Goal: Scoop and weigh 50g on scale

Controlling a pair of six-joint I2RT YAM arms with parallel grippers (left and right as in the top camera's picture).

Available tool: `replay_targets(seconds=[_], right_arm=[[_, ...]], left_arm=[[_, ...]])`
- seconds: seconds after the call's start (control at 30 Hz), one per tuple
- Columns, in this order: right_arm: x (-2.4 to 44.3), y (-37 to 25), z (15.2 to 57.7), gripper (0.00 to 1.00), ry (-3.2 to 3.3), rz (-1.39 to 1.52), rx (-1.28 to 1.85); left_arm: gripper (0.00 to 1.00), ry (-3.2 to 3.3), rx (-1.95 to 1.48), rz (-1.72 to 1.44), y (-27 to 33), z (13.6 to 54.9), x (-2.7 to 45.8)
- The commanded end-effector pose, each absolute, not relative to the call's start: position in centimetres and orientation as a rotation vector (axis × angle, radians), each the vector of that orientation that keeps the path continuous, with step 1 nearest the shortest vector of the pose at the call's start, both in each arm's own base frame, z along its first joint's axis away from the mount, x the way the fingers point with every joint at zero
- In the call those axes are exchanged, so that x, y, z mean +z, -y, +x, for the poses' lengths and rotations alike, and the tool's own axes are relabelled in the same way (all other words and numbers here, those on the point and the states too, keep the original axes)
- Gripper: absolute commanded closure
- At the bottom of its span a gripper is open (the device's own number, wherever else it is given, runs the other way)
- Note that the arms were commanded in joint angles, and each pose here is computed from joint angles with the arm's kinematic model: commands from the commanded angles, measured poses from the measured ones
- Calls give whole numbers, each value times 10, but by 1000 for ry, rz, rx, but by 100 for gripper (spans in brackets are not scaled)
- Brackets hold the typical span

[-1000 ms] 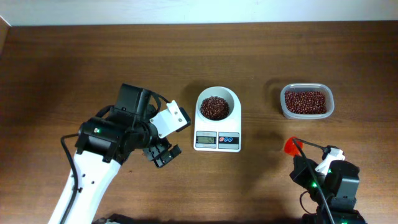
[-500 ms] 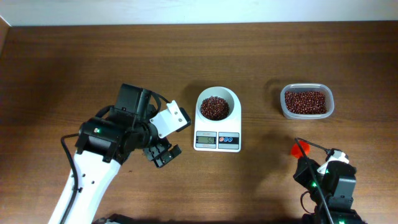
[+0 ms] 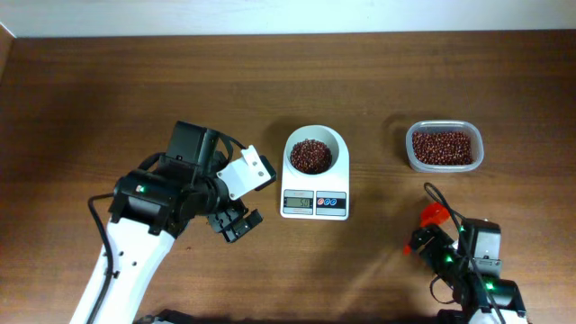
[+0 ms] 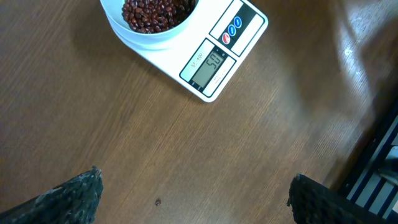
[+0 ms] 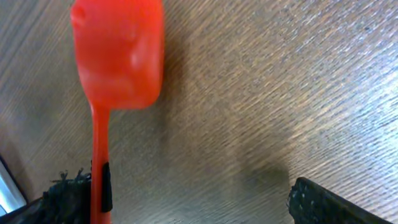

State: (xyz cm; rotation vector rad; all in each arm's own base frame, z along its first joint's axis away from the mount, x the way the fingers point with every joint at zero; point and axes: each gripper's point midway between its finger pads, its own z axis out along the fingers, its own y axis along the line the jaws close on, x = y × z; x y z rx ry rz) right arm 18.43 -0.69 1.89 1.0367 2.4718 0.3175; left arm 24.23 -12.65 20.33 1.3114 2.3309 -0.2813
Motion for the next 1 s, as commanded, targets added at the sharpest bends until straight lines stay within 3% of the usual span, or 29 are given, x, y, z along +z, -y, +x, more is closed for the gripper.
replay_targets(seconds=[0.0, 0.17, 0.27, 0.37, 0.53, 0.7, 0.97], right_arm=[[43, 7, 202, 1, -2407, 1017, 352], [74, -9, 225, 1, -2345, 904, 510], [123, -62, 249, 1, -2238, 502, 895], [121, -66, 245, 1, -2253, 500, 922], [111, -62, 238, 1, -2306, 351, 811], [157, -50, 234, 1, -2065, 103, 550], [204, -26, 217, 1, -1782, 127, 328]], left_arm=[[1, -2307, -275, 1321, 127, 244, 208], [1, -2307, -275, 1321, 127, 244, 208], [1, -2307, -275, 1321, 127, 244, 208], [1, -2307, -275, 1321, 127, 244, 208], [1, -2307, -275, 1321, 127, 244, 208], [1, -2307, -275, 1321, 127, 244, 208], [1, -2307, -275, 1321, 127, 244, 208]])
